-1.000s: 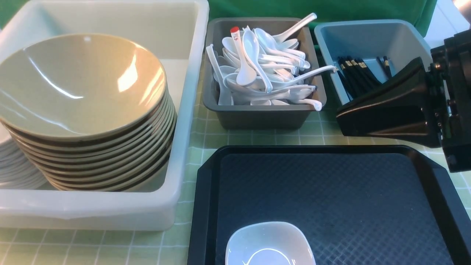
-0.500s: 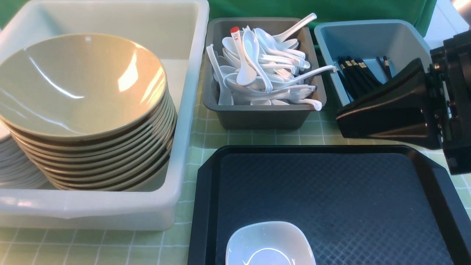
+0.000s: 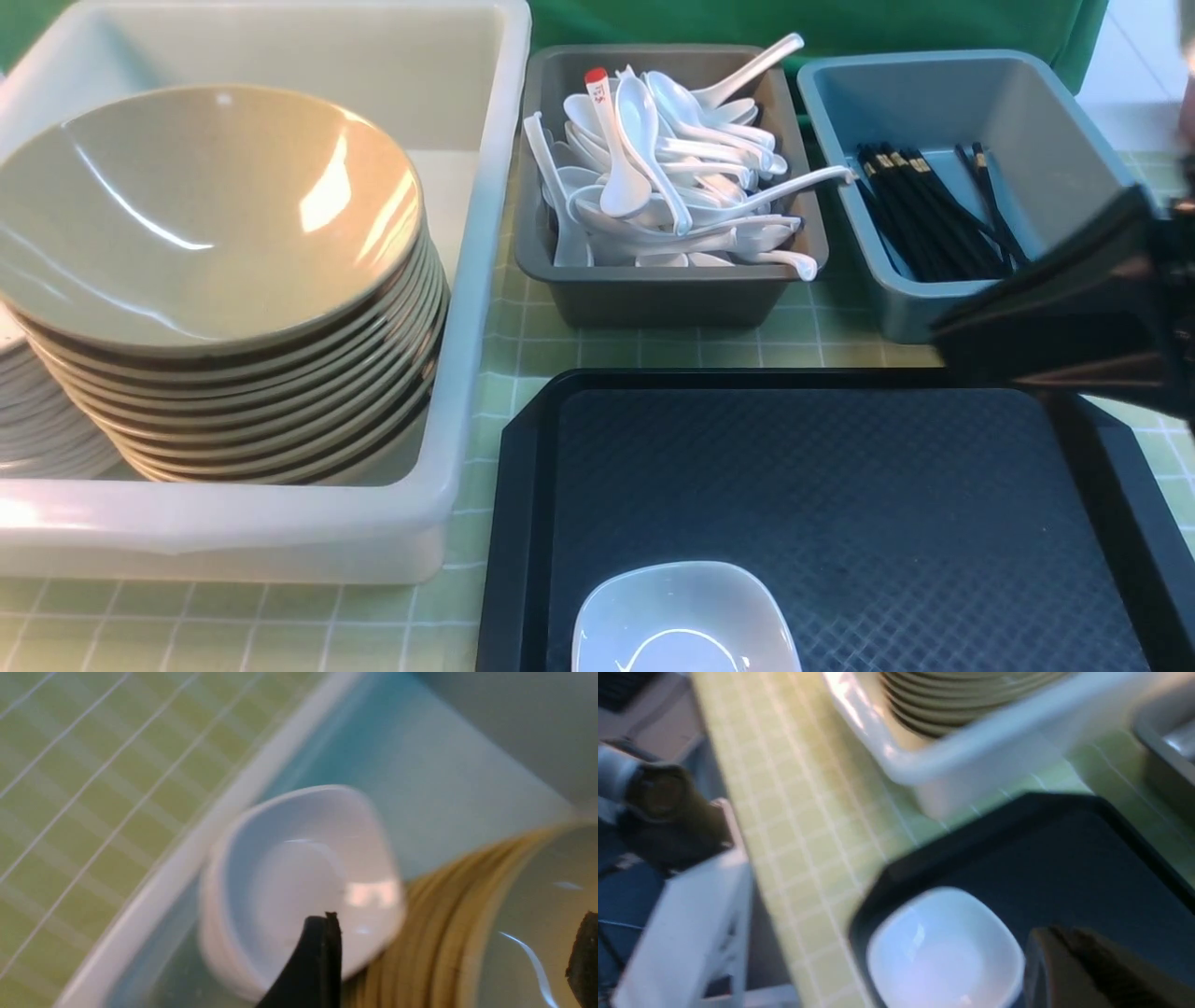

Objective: On green table put chopsticks spoon bowls plates into blue grey white boxes.
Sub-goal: 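Grasp the small white bowl on the black tray by its rim with the left gripper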

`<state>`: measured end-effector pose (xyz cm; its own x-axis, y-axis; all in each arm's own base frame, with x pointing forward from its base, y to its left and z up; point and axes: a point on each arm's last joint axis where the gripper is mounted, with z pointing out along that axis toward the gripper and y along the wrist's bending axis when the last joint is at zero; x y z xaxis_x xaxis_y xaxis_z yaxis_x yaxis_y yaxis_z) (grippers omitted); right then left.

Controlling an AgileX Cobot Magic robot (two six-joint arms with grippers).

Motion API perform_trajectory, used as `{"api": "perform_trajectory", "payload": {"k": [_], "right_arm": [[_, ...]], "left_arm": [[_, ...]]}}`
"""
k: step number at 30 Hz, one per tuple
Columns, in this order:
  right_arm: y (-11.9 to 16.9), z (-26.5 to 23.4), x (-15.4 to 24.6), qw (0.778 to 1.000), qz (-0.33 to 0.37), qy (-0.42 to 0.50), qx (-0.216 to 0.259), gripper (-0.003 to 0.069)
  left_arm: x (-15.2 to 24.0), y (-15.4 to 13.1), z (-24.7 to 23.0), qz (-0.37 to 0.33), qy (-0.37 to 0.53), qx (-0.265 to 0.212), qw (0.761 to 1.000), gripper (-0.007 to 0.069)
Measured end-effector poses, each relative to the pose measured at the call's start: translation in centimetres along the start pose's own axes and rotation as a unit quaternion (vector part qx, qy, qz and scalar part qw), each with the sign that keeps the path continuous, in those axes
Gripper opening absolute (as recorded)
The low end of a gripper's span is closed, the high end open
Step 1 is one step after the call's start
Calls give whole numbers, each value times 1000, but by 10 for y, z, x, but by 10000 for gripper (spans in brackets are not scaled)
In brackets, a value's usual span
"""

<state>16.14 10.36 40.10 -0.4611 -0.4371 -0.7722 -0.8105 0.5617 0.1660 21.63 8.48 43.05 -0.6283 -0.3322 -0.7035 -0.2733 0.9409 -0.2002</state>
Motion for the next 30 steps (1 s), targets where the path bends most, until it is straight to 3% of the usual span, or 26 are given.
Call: {"api": "perform_trajectory", "payload": {"k": [1,4,7,9,16,21,24,30], "right_arm": [[1,-5,2,1000,6,3,17,47],[6,-15,5,999,7,-4,36,48],[11,-22,6,999,0,-15,42,54],[13,-25,6,999,-1,-18,44,56],[15,-26,9,999,5,-7,37,61],[16,-26,10,999,5,1,33,67],[16,-26,10,999,5,1,33,70],[16,-26,10,999,-1,1,33,76]], "left_arm": [[5,-31,-7,78,-1,62,995,662],[26,-88,-8,217,27,193,957,643],[64,-143,9,333,94,301,889,598],[88,-171,25,388,131,336,848,563],[173,-261,90,551,233,367,712,480],[208,-293,130,650,236,361,626,465],[220,-299,151,673,243,361,599,465],[242,-300,180,681,283,355,575,465]]}}
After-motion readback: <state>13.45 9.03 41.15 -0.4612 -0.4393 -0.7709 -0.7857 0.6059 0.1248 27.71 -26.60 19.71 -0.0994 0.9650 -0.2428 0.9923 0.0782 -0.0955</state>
